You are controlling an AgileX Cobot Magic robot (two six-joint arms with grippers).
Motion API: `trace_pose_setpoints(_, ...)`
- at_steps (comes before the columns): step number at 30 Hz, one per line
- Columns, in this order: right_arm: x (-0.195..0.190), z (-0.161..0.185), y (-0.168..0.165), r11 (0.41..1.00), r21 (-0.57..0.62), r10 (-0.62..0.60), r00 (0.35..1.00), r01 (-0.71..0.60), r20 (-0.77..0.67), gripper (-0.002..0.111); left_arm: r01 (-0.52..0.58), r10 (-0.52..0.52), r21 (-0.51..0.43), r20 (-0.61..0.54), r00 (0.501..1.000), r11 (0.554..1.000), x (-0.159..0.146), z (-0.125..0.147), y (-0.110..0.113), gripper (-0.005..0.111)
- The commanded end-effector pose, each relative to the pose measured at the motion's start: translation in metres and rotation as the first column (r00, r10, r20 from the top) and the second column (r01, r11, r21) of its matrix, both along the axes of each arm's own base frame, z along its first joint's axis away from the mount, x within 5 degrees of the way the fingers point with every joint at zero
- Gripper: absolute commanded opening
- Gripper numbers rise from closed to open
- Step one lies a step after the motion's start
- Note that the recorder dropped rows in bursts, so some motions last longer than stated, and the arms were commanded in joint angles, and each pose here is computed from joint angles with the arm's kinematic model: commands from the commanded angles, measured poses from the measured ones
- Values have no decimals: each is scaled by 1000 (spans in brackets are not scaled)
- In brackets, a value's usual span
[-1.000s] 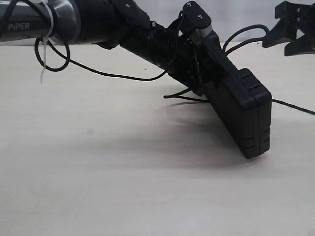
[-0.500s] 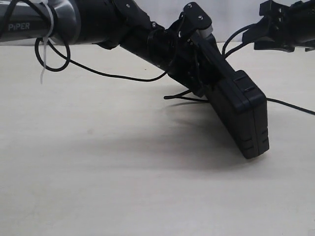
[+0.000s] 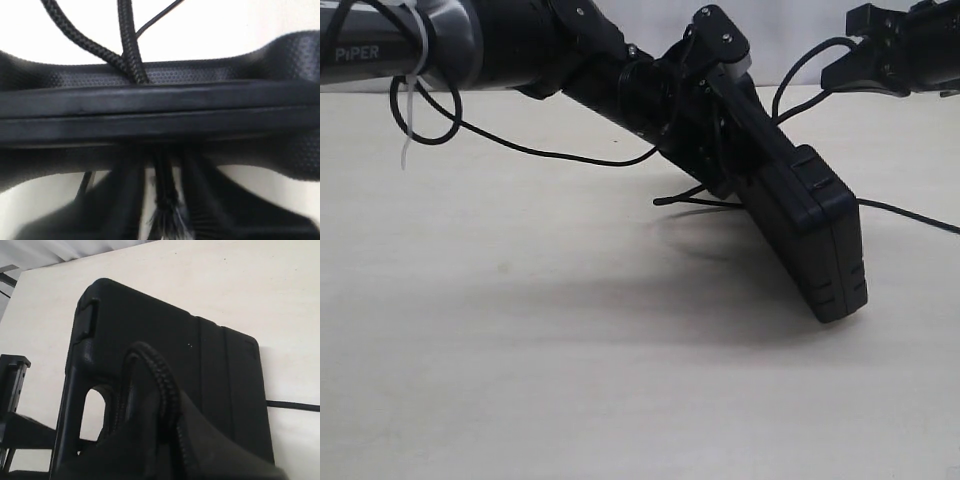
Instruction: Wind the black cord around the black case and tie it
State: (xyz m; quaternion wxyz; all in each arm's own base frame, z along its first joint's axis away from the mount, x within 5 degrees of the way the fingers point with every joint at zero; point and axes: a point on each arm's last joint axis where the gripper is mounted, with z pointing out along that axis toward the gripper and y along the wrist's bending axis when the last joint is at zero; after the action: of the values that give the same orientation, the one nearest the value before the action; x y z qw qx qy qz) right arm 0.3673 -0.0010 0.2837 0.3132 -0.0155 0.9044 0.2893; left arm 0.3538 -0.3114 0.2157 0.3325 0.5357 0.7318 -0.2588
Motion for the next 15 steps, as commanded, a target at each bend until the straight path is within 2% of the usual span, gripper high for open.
trace_pose_setpoints(1, 1, 1, -3, 1000, -12, -9, 1000, 10, 23, 4, 17, -19, 31, 41, 999, 999, 0, 3, 0, 64)
trace_pose_setpoints(3, 1, 1, -3, 1000, -15, -15, 1000, 15, 27, 4, 32, -35, 63, 47, 998, 998, -1, 1, 2, 82)
trace_pose_setpoints(4, 1, 2, -4, 1000, -16, -19, 999, 19, 30, 4, 39, -44, 95, 53, 998, 995, -1, -1, 4, 85)
trace_pose_setpoints(7, 2, 3, -4, 999, -18, -27, 999, 28, 41, 4, -21, 11, 218, 46, 999, 976, 2, -8, 14, 85)
trace_pose_setpoints(10, 4, 9, -2, 999, 21, -33, 997, 31, 63, 4, -66, 51, 353, 52, 997, 933, 6, -10, 25, 85)
trace_pose_setpoints(15, 1, 26, -1, 999, 35, -32, 992, 28, 124, 4, 17, -30, 509, 16, 999, 861, 1, -2, 36, 85)
